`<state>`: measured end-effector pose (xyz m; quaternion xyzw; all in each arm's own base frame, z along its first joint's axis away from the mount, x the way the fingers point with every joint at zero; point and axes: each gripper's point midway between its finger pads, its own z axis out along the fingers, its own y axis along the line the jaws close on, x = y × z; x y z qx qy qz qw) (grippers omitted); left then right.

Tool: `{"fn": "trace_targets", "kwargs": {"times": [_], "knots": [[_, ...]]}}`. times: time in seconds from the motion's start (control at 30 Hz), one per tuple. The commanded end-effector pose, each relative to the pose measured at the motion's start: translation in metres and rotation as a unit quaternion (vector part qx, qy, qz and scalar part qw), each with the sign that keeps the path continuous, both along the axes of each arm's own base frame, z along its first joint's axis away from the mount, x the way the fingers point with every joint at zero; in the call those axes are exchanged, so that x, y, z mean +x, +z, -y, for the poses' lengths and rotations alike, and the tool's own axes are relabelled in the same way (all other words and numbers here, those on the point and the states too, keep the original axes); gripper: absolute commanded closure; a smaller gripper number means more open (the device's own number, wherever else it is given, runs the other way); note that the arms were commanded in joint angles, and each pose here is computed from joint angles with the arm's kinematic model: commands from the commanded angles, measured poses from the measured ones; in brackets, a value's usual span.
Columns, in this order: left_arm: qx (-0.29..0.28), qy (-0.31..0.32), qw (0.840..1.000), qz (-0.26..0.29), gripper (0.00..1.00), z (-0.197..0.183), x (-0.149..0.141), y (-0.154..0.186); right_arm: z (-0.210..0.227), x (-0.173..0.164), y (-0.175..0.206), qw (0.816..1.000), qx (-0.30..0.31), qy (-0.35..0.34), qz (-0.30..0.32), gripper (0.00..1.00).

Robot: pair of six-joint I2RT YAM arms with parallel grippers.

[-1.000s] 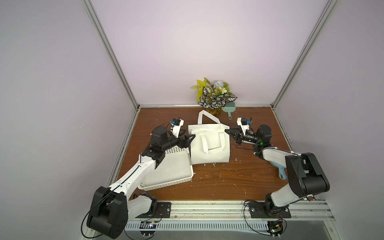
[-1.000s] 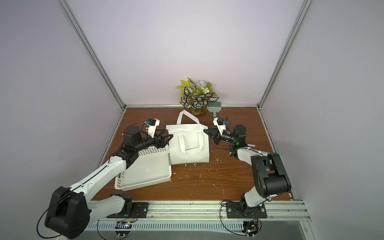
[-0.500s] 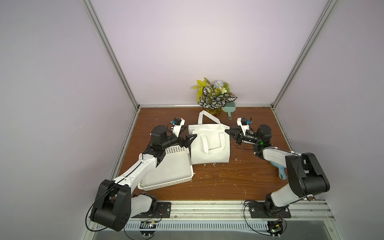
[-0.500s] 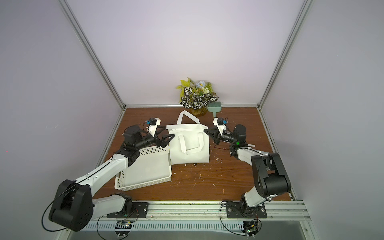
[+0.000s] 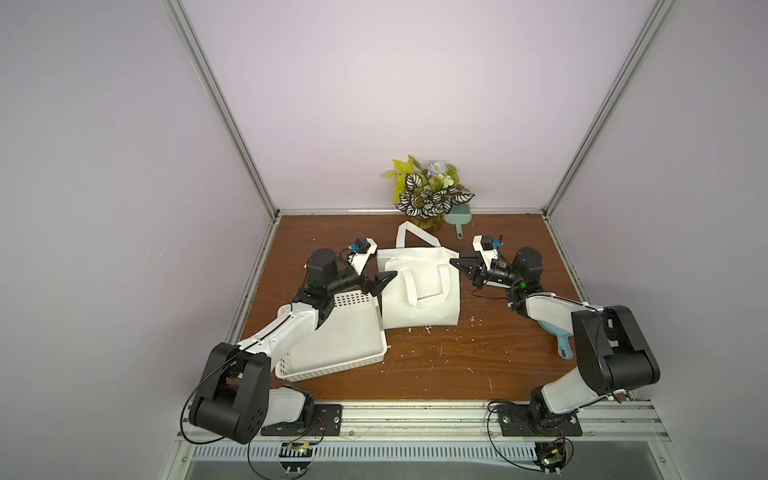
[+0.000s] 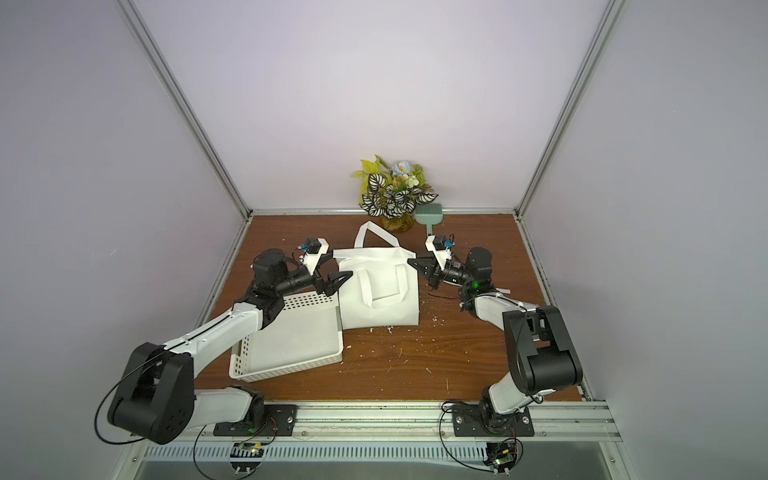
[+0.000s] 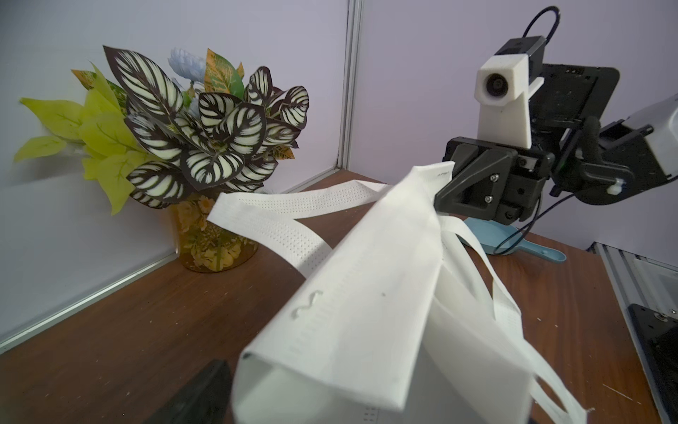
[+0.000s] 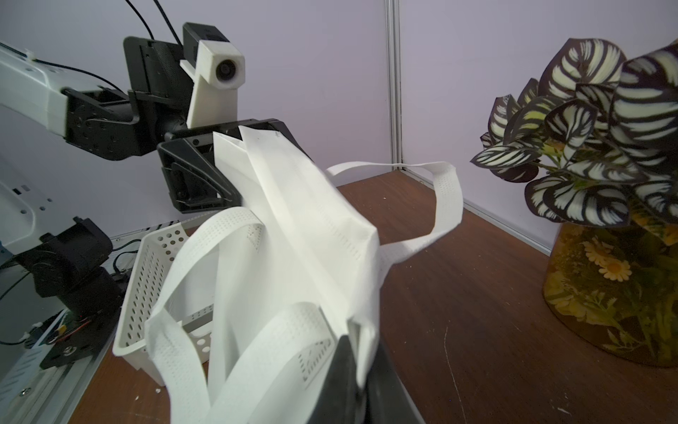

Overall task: Place the ice pack in the delivery bag
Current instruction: Seal the delivery bag at the center of the board.

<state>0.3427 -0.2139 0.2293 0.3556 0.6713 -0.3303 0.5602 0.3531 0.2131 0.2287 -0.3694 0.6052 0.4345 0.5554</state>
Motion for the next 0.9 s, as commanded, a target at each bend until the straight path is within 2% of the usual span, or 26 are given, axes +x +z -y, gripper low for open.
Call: {"fn": "trace_targets", "kwargs": {"times": [0.0, 0.03, 0.1, 0.13, 0.2, 0.27, 0.43, 0.57, 0.63, 0.67, 0.73, 0.8, 0.87], "knots": [[-0.014, -0.016, 1.0, 0.023, 0.19, 0.002, 0.0046, 0.0193, -0.0033, -0.0047, 0.0197, 0.999, 0.0, 0.013, 0.034, 0.89], [-0.016, -0.016, 1.0, 0.016, 0.23, 0.0023, 0.0051, 0.0182, -0.004, -0.0055, 0.0199, 0.999, -0.001, 0.015, 0.034, 0.89], [-0.019, -0.017, 1.0, 0.009, 0.24, 0.0029, 0.0041, 0.0162, -0.0041, -0.0058, 0.0207, 0.999, -0.001, 0.014, 0.036, 0.89], [-0.023, -0.02, 0.999, 0.009, 0.29, 0.0033, 0.003, 0.0171, -0.0038, -0.0055, 0.0208, 0.999, -0.001, 0.014, 0.036, 0.89], [-0.031, -0.023, 0.999, 0.006, 0.47, 0.0042, 0.0017, 0.0185, -0.0039, -0.0051, 0.0208, 0.999, -0.001, 0.013, 0.036, 0.89], [-0.036, -0.018, 0.999, 0.001, 0.57, 0.0027, 0.0027, 0.0181, -0.0039, -0.0052, 0.0209, 0.999, -0.001, 0.013, 0.037, 0.89], [-0.05, -0.015, 0.999, -0.003, 0.6, 0.0017, -0.0003, 0.0184, -0.0034, -0.0056, 0.0212, 0.999, -0.002, 0.011, 0.039, 0.89], [-0.065, -0.026, 0.997, -0.008, 0.75, 0.0038, -0.004, 0.019, -0.0037, -0.0059, 0.0232, 0.999, -0.002, 0.012, 0.04, 0.89], [-0.07, -0.032, 0.997, -0.012, 0.78, 0.0052, -0.0049, 0.0188, -0.0037, -0.0062, 0.0231, 0.999, -0.003, 0.013, 0.04, 0.88], [-0.071, -0.034, 0.997, -0.013, 0.83, 0.0057, -0.0046, 0.019, -0.0036, -0.0065, 0.024, 0.999, -0.003, 0.013, 0.042, 0.87], [-0.074, -0.035, 0.996, -0.017, 0.82, 0.0062, -0.004, 0.0178, -0.0036, -0.0066, 0.0243, 0.999, -0.003, 0.014, 0.042, 0.87], [-0.076, -0.041, 0.996, -0.017, 0.85, 0.0076, -0.0047, 0.0179, -0.004, -0.0072, 0.0244, 0.999, -0.003, 0.014, 0.042, 0.83], [-0.076, -0.043, 0.996, -0.018, 0.9, 0.0081, -0.0045, 0.018, -0.0036, -0.0079, 0.0253, 0.999, -0.002, 0.015, 0.042, 0.74]]}}
